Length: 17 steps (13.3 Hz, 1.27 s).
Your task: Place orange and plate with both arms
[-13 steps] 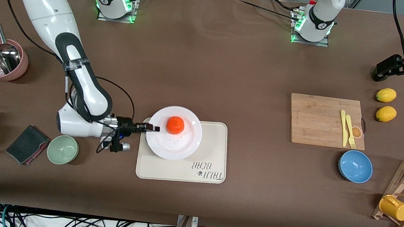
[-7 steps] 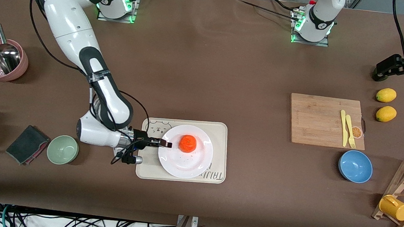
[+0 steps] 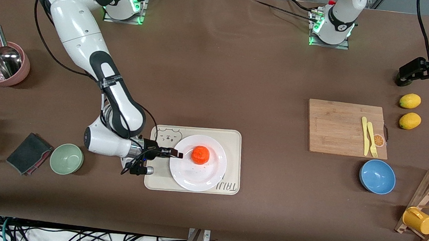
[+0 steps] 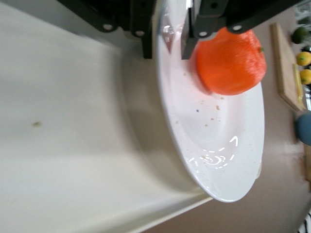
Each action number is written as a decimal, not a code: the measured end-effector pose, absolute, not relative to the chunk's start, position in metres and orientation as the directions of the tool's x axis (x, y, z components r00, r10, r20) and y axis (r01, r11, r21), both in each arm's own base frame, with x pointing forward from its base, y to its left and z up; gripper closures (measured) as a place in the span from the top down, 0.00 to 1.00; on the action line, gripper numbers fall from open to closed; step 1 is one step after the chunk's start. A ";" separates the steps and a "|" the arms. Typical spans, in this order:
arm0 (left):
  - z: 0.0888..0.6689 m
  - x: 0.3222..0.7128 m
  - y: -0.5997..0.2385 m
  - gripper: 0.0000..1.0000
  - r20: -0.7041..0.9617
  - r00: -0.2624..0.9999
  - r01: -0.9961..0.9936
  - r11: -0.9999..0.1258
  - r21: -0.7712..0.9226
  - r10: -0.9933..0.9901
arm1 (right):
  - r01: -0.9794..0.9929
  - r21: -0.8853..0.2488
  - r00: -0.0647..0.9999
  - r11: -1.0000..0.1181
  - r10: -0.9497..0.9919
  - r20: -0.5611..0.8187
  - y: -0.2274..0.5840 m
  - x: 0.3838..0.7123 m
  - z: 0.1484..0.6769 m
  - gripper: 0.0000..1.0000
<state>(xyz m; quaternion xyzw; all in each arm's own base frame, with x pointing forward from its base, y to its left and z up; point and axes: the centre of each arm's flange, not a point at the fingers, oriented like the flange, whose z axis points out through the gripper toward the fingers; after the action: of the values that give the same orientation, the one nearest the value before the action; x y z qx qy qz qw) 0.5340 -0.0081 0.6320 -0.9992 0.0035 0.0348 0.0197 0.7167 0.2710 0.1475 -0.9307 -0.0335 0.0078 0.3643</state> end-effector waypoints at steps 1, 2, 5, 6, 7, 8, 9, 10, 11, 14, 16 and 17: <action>0.632 0.534 -0.008 1.00 -0.072 0.997 -0.008 -0.999 -0.039 -0.006 | 0.091 -0.656 0.995 -0.749 0.092 0.034 0.270 0.720 0.153 0.46; 0.632 0.534 -0.008 1.00 -0.074 0.997 -0.008 -0.999 -0.039 -0.006 | 0.125 -0.632 0.992 -0.765 0.117 0.055 0.268 0.723 0.159 0.55; 0.631 0.533 -0.009 1.00 -0.079 0.997 -0.010 -0.999 -0.039 -0.007 | 0.233 -0.543 0.971 -0.807 0.218 0.093 0.265 0.726 0.180 0.88; 0.631 0.533 -0.009 1.00 -0.081 0.997 -0.011 -0.999 -0.039 -0.008 | 0.267 -0.506 0.963 -0.820 0.251 0.100 0.261 0.728 0.190 0.99; 0.632 0.533 -0.010 1.00 -0.081 0.997 -0.013 -0.999 -0.039 -0.010 | 0.299 -0.463 0.953 -0.834 0.284 0.105 0.253 0.731 0.203 1.00; 0.632 0.532 -0.012 1.00 -0.081 0.997 -0.015 -0.999 -0.039 -0.012 | 0.332 -0.412 0.942 -0.849 0.317 0.107 0.243 0.734 0.219 1.00; 0.632 0.532 -0.012 1.00 -0.082 0.997 -0.017 -0.999 -0.039 -0.013 | 0.358 -0.365 0.933 -0.859 0.344 0.104 0.233 0.737 0.236 1.00; 0.632 0.532 -0.013 1.00 -0.082 0.997 -0.017 -0.999 -0.039 -0.014 | 0.374 -0.328 0.927 -0.867 0.364 0.093 0.221 0.739 0.254 1.00; 0.633 0.532 -0.013 1.00 -0.083 0.996 -0.018 -0.999 -0.039 -0.014 | 0.379 -0.294 0.924 -0.877 0.374 0.077 0.206 0.740 0.272 1.00; 0.633 0.532 -0.015 1.00 -0.085 0.996 -0.021 -0.999 -0.040 -0.018 | 0.350 -0.193 0.935 -0.917 0.355 0.007 0.143 0.741 0.336 1.00; 0.634 0.531 -0.021 1.00 -0.085 0.996 -0.033 -0.999 -0.040 -0.030 | 0.333 -0.092 0.936 -0.938 0.341 -0.083 0.095 0.728 0.391 1.00; 0.634 0.531 -0.025 1.00 -0.085 0.996 -0.040 -0.998 -0.040 -0.037 | 0.332 -0.043 0.934 -0.942 0.334 -0.122 0.078 0.717 0.423 1.00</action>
<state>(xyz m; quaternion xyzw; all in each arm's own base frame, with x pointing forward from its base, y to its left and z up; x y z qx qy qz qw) 0.5308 -0.0255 0.6342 -0.9987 0.0192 0.0421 0.0209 0.7171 0.0784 0.4227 -0.9834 -0.1693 0.0640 0.0111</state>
